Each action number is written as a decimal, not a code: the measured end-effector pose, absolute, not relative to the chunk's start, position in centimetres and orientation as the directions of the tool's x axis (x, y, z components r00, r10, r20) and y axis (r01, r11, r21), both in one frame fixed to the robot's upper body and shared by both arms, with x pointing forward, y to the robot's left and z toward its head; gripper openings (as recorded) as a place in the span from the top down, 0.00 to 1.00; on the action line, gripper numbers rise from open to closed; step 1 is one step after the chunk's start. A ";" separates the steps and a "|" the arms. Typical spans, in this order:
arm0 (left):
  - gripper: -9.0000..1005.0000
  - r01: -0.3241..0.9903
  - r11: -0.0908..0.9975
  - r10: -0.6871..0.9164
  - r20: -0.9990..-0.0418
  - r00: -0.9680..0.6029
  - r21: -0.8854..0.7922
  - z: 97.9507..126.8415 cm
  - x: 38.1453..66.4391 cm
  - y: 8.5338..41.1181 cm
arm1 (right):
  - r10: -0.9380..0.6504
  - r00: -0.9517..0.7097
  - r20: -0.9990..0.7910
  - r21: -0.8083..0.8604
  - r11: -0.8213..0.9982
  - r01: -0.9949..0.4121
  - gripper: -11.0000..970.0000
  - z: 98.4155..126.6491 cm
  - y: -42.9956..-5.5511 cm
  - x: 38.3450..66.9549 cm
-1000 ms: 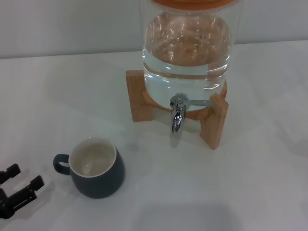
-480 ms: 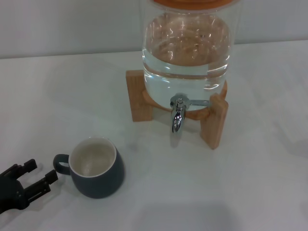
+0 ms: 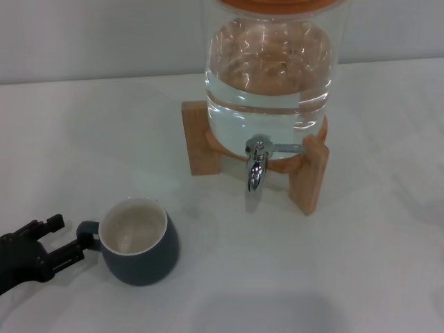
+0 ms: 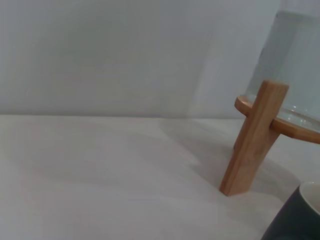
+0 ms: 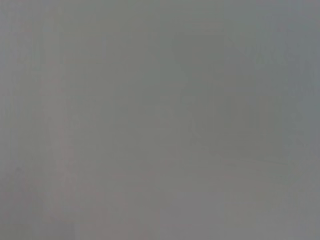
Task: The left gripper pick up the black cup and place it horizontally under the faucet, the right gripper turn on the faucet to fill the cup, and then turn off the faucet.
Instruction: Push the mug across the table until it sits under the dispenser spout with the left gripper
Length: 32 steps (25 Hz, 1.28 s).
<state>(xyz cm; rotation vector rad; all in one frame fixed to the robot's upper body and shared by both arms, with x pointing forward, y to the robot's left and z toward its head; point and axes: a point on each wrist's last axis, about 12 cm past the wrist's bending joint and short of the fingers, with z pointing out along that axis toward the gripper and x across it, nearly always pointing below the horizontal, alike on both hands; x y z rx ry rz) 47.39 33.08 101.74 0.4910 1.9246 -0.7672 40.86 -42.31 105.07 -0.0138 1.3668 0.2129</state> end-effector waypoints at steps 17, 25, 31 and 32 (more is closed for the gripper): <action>0.31 0.640 0.718 0.050 -0.896 -0.440 -0.274 101.9 49.0 32.2 | 0.141 0.197 -0.970 0.108 0.980 -0.168 0.11 105.4 -42.3 41.9; 0.62 0.651 0.720 0.070 -0.909 -0.411 -0.239 101.9 49.1 32.1 | 0.141 0.193 -0.971 0.110 0.980 -0.164 0.11 105.4 -42.3 42.1; 0.80 0.666 0.716 0.094 -0.916 -0.389 -0.210 102.0 49.4 32.0 | 0.145 0.198 -0.970 0.112 0.979 -0.168 0.11 105.4 -42.1 42.4; 0.80 0.665 0.717 0.094 -0.917 -0.388 -0.208 102.0 49.5 32.0 | 0.145 0.198 -0.969 0.112 0.979 -0.169 0.11 105.5 -42.1 42.5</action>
